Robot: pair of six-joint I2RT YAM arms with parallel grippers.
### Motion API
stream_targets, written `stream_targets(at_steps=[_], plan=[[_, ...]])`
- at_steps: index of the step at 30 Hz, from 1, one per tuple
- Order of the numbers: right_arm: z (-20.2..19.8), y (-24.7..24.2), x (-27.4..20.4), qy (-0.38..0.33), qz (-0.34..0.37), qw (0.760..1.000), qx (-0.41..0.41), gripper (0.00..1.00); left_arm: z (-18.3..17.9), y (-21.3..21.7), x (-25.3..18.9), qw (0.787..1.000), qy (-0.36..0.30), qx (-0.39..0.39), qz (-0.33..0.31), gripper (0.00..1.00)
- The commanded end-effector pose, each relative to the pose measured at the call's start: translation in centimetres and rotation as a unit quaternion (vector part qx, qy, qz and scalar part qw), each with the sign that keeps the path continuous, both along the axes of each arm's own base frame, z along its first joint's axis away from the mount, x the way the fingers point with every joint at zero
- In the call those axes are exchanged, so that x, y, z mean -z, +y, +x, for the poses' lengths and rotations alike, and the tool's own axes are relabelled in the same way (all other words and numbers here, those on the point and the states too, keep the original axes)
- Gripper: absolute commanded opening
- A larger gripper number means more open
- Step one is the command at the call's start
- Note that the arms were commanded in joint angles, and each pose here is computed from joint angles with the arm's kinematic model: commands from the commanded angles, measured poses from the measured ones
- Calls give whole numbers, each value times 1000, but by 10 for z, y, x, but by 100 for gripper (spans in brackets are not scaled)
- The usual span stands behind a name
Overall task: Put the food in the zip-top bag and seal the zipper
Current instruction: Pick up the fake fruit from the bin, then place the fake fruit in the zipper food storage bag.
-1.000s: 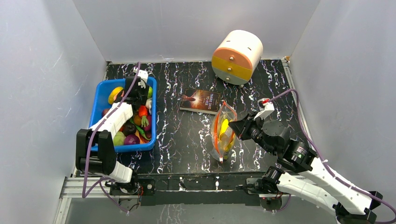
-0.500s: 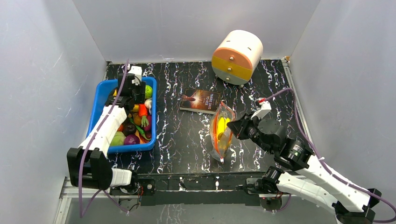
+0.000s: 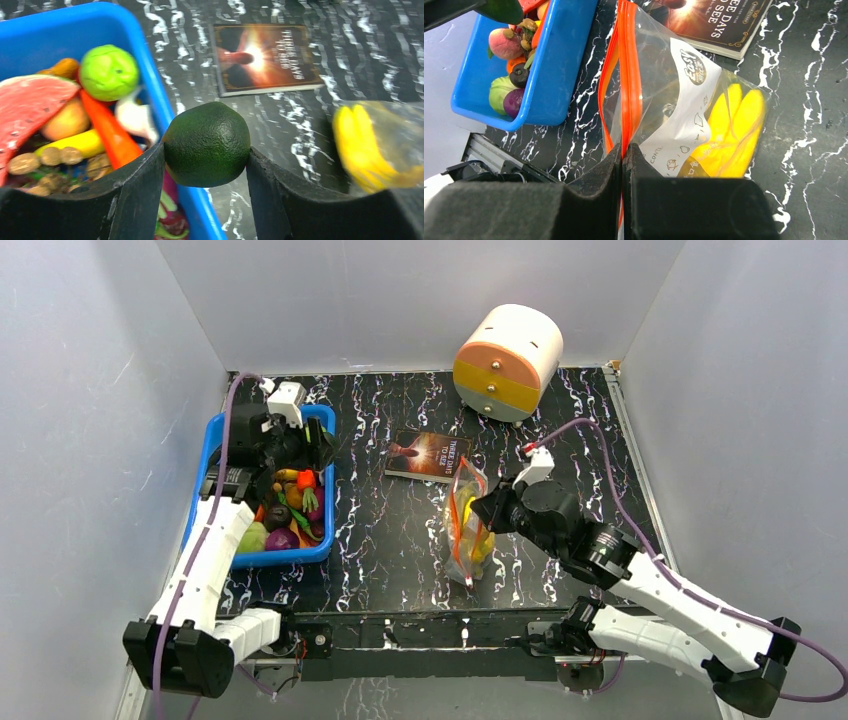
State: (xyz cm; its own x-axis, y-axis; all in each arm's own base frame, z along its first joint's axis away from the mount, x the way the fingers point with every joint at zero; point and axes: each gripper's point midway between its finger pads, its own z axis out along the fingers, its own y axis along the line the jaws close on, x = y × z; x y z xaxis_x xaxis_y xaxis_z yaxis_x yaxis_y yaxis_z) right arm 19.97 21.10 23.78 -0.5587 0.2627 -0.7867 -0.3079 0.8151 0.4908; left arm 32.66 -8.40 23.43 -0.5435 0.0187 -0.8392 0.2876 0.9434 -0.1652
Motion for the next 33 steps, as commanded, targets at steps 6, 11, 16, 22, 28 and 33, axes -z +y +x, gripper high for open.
stream_targets(at_steps=[6,11,16,22,28,33], plan=[[12,28,-44,-31,53,998,-22,0,-60,-70,-56,968,-9,147,-203,32],[14,40,-53,-32,76,996,-34,0,-81,-86,-90,938,-37,170,-299,29],[12,51,-54,-24,95,994,-48,0,-90,-94,-100,919,-20,175,-353,29],[12,56,-58,-23,112,992,-53,0,-94,-97,-112,901,-21,171,-398,26],[13,63,-65,-24,131,989,-61,0,-93,-105,-116,889,-13,169,-426,27],[14,70,-66,-22,142,987,-66,0,-95,-123,-110,881,8,177,-438,27]])
